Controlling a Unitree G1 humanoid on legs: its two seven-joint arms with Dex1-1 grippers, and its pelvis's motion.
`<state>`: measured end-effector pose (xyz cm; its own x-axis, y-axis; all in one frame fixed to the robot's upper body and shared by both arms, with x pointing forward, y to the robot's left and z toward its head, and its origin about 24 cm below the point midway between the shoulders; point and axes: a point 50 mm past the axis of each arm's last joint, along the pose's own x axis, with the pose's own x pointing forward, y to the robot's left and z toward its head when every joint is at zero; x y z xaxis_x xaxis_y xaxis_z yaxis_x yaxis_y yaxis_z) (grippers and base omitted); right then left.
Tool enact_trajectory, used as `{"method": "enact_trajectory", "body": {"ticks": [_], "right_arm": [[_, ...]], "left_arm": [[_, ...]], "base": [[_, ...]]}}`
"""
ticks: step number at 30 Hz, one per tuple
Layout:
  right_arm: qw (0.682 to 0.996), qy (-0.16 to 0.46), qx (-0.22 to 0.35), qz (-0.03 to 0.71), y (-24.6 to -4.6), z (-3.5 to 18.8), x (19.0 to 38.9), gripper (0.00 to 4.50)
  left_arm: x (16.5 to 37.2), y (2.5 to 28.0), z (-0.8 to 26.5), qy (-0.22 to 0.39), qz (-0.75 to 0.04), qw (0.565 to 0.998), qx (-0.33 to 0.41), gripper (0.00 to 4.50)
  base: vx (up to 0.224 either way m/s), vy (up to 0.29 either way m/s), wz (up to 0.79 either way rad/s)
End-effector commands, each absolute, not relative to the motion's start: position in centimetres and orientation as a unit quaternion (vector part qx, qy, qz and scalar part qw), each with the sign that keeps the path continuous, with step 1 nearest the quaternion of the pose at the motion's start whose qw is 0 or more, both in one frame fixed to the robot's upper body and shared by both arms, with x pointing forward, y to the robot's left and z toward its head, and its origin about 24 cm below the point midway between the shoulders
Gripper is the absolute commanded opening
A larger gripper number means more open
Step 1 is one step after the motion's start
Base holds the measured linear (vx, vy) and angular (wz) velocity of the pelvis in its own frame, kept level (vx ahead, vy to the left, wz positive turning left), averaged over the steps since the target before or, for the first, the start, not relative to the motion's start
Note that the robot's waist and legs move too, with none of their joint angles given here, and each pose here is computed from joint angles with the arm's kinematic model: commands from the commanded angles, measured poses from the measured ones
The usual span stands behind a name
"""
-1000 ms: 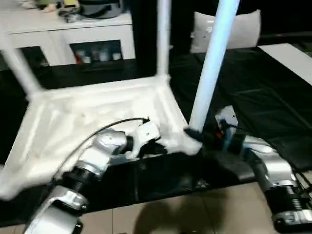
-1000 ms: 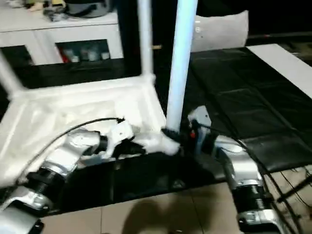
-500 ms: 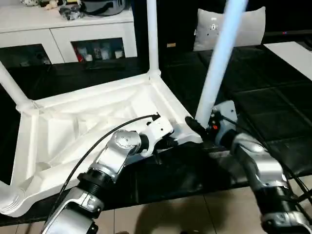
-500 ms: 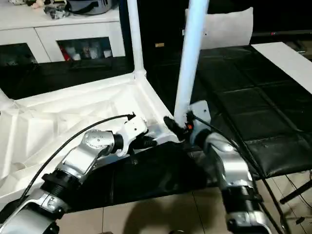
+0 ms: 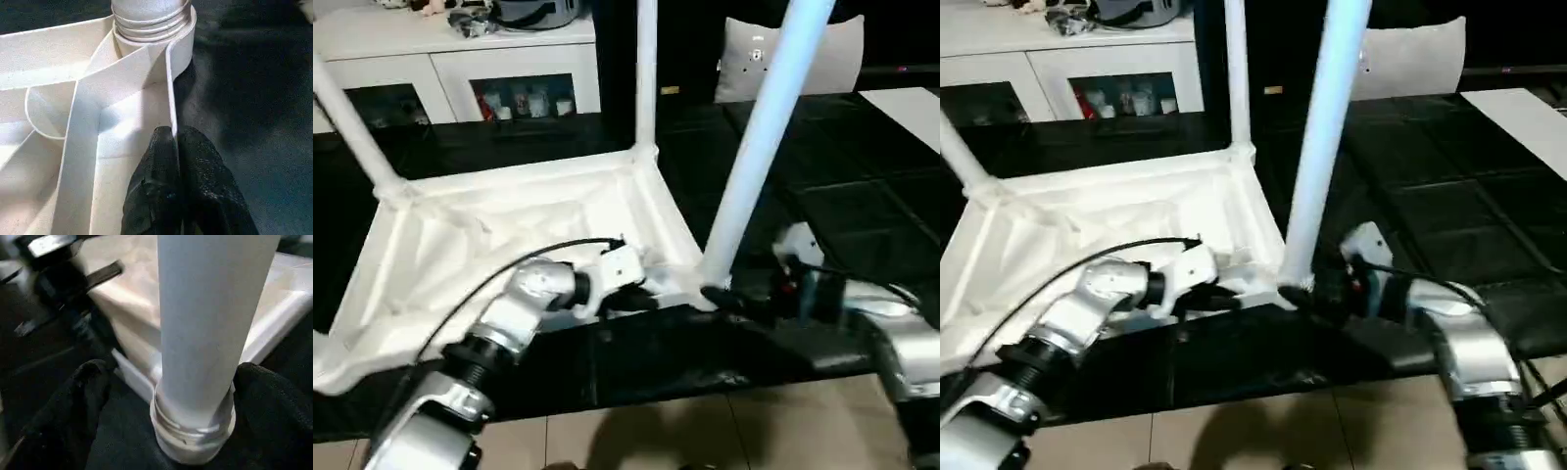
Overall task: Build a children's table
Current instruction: Rotate leg to tighten
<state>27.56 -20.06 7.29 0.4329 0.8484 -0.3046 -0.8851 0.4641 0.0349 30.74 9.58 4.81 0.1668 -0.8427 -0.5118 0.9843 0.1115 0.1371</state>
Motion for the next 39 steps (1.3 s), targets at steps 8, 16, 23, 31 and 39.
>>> {"method": "enact_trajectory", "body": {"ticks": [8,16,23,31,39], "right_arm": [[0.777,0.155,-0.055,0.608,-20.0,8.1,26.6,3.99],[0.733,0.183,-0.041,0.654,-19.8,8.0,26.1,3.23],[0.726,0.19,-0.039,0.66,-20.0,8.0,26.1,2.59],[0.733,0.186,-0.012,0.654,-19.8,7.9,26.1,2.06],[0.814,0.185,-0.005,0.55,-17.8,7.1,27.5,2.04]], "left_arm": [[29.9,9.3,5.5,0.142,-0.717,0.626,0.271,0.0],[29.5,9.6,5.4,0.146,-0.745,0.589,0.277,0.0],[29.7,9.8,5.4,0.147,-0.746,0.587,0.277,0.0],[29.9,9.6,5.6,0.144,-0.737,0.614,0.244,0.0],[29.6,8.0,5.7,0.146,-0.704,0.672,0.178,0.0]], "base": [[0.0,0.0,0.0],[0.0,0.0,0.0],[0.0,0.0,0.0],[0.0,0.0,0.0],[0.0,0.0,0.0]]}}
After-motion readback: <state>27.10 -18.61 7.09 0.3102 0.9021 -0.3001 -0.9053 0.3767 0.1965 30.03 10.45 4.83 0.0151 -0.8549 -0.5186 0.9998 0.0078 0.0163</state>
